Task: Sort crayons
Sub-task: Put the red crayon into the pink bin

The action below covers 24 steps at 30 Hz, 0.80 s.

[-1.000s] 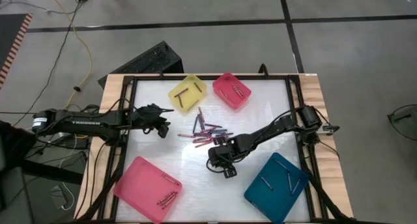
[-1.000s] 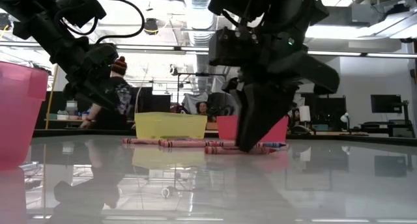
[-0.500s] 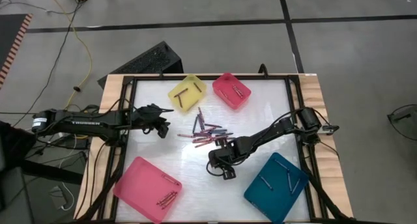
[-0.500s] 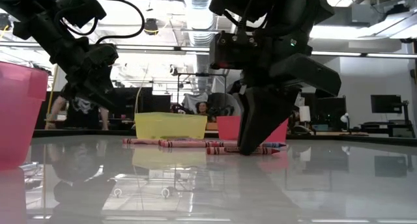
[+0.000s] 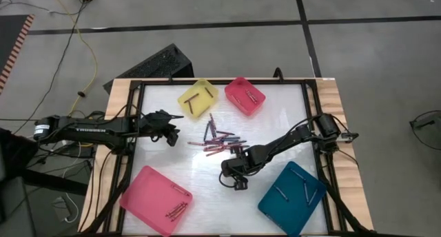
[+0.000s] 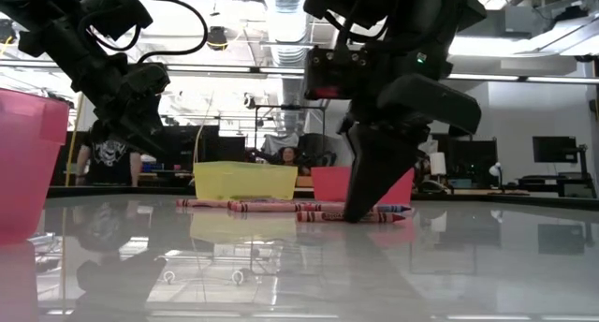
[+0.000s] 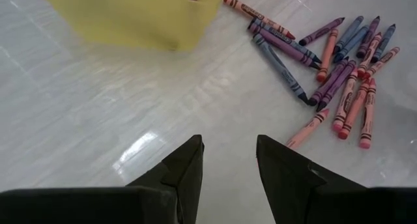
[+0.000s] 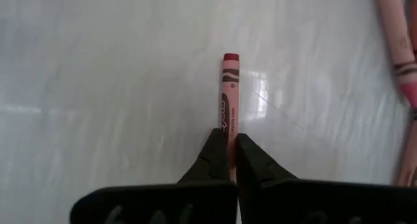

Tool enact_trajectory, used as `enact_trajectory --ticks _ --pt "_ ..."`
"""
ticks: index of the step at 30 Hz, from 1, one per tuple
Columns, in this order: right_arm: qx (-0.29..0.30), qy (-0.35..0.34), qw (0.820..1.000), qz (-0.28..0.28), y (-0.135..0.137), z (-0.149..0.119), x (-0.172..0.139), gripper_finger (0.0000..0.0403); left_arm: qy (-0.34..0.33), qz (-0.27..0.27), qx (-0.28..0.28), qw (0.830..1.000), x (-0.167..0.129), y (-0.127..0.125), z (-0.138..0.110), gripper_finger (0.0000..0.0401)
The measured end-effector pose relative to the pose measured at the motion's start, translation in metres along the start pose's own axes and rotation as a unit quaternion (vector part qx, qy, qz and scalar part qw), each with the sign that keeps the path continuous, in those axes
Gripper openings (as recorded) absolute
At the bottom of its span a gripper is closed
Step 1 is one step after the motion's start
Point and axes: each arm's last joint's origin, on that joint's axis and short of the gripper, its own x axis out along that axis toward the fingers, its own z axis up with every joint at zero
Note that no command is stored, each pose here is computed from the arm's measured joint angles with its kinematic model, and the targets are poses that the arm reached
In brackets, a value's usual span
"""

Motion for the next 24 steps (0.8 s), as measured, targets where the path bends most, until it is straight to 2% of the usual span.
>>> enact_trajectory --ticks 5,12,16,21,24 --pt "0.047 -0.009 0.999 0.000 0.000 0.002 0.000 0.0004 0.001 -0.002 0.000 1.000 0.000 0.000 0.000 0.0133" --pt "0.063 -0.039 0.997 -0.007 -0.003 0.024 -0.013 0.0003 0.002 -0.002 0.000 1.000 0.000 0.000 0.000 0.0133" --pt "0.080 -0.089 0.993 -0.025 -0.013 0.043 -0.022 0.0002 0.002 -0.003 0.002 1.000 0.000 0.000 0.000 0.0133" --pt "0.090 -0.144 0.985 -0.016 -0.021 0.061 -0.031 0.0002 0.005 -0.008 0.002 1.000 0.000 0.000 0.000 0.0133" --pt "0.103 -0.195 0.975 -0.008 -0.026 0.074 -0.037 0.0002 0.010 -0.015 0.002 1.000 0.000 -0.001 -0.001 0.0133"
